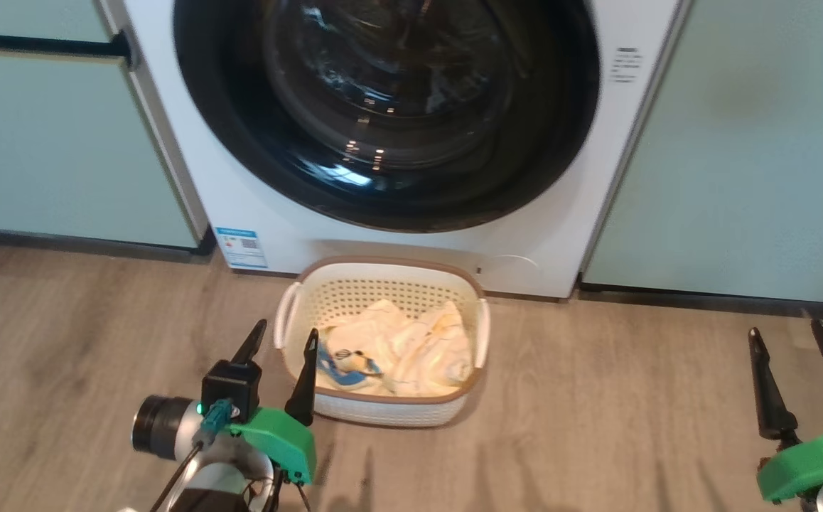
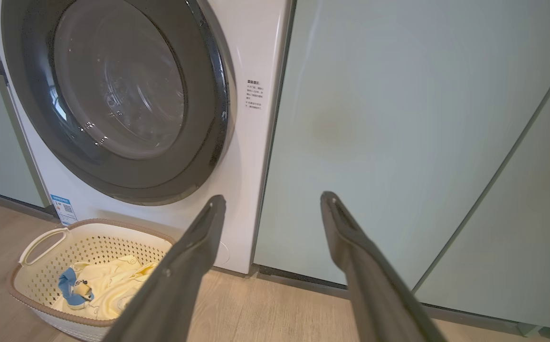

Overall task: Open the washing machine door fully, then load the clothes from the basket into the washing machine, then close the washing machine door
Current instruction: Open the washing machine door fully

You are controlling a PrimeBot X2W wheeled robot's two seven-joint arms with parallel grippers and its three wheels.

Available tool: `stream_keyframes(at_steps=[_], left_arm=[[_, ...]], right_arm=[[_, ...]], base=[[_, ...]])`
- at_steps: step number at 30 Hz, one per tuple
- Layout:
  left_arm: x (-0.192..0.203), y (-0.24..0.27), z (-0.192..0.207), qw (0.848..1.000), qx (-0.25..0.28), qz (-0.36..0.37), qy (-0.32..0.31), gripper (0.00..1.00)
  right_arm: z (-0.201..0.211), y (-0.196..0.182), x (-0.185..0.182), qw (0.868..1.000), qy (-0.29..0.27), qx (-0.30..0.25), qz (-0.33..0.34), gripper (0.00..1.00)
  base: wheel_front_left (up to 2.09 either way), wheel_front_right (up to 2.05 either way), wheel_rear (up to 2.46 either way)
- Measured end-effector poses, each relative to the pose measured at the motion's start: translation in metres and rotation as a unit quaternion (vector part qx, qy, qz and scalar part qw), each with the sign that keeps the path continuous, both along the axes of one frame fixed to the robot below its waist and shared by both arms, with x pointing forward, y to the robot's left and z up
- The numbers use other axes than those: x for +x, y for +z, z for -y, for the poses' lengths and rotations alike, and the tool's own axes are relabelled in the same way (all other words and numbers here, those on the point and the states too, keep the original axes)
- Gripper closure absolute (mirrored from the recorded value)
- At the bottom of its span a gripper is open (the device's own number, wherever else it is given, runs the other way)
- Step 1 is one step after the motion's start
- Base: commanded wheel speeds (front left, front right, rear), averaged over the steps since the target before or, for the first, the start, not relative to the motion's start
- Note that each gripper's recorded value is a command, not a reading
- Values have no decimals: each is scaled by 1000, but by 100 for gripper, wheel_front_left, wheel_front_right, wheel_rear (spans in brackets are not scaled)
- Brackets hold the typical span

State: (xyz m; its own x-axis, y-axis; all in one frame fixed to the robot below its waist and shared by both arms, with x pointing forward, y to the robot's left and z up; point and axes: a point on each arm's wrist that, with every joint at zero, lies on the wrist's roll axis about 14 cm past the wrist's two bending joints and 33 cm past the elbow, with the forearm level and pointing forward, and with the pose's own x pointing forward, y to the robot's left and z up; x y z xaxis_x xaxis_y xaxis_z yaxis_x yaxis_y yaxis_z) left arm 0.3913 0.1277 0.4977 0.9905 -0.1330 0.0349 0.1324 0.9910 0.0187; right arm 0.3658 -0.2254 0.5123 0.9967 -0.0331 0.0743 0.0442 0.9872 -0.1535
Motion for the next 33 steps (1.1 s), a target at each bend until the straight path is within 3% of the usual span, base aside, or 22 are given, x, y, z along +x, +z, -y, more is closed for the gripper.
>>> stream_keyframes(at_steps=[13,28,33], left_arm=[[1,6,6,1000,-9,8,-11,0],[2,6,5,1000,-10,8,-9,0],[3,7,2,1000,-11,9,-4,0]], right_arm=[[3,-1,0,1000,-4,-1,-1,0],[6,2,-1,1000,-11,19,6,0],[12,2,-2,997,-25,66,13,0]], base=[[79,88,-167],[5,5,-9],[0,0,0]])
